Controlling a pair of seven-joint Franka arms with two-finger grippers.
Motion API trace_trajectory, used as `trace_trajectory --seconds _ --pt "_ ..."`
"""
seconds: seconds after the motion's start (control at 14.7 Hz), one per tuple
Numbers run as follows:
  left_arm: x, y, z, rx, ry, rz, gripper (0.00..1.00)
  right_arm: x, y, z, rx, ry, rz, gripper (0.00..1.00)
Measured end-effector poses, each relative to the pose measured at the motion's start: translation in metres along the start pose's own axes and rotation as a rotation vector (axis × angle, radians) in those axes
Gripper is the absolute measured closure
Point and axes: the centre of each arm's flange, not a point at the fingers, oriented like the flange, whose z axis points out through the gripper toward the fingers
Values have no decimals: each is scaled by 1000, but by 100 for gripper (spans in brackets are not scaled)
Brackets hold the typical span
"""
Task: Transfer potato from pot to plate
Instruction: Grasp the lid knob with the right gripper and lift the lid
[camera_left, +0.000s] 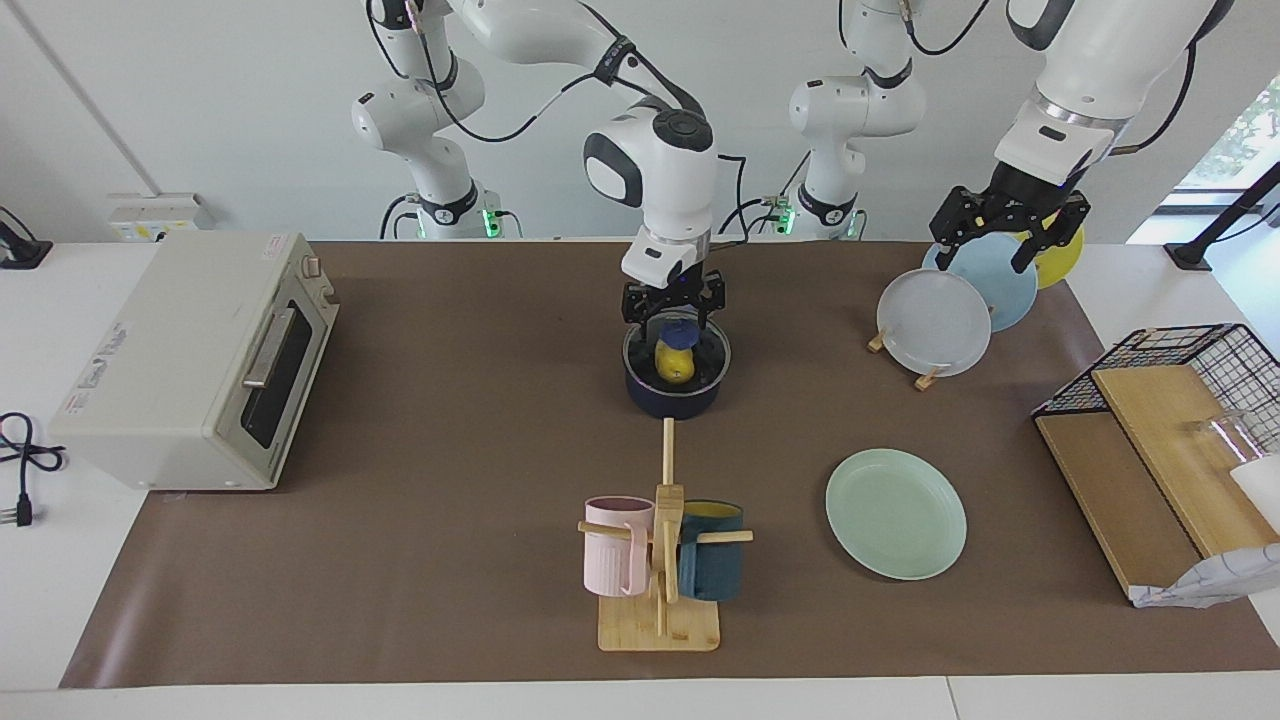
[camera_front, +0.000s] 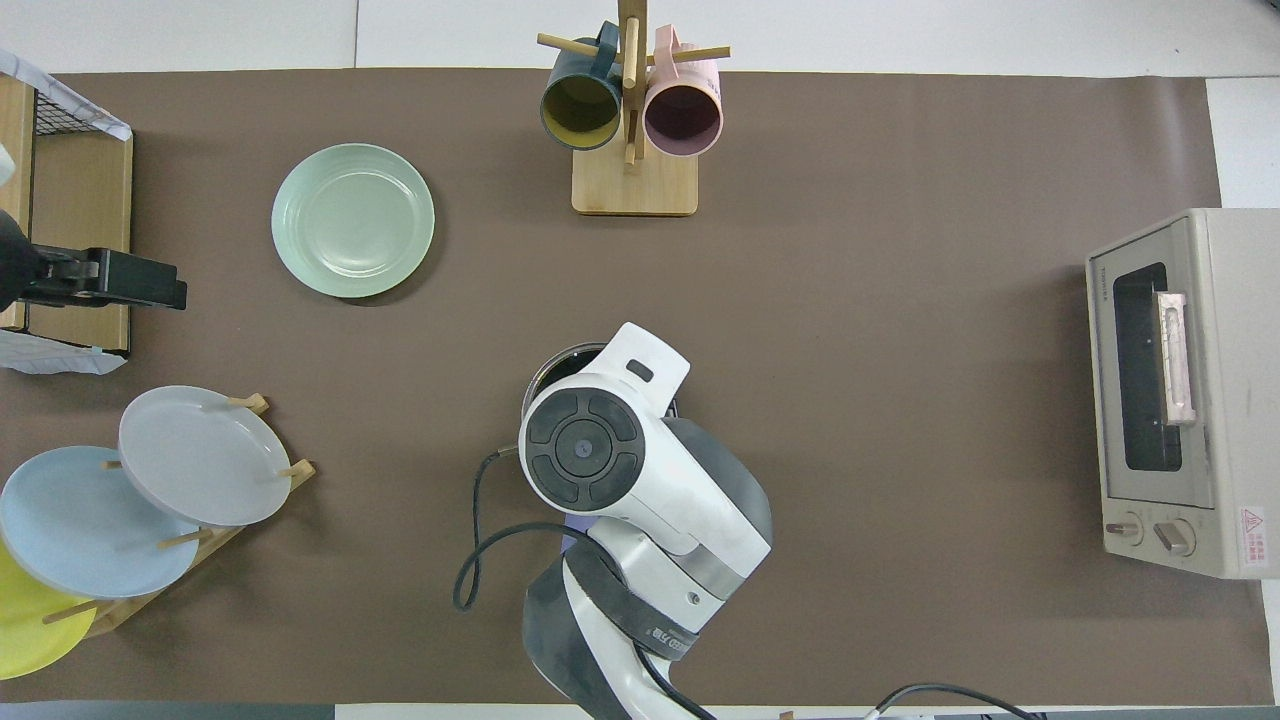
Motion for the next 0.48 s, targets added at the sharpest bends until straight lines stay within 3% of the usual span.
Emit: trace_trajectory --seconds 0.48 --pt "0 0 0 0 3 1 0 -12 -14 3 -13 12 -44 0"
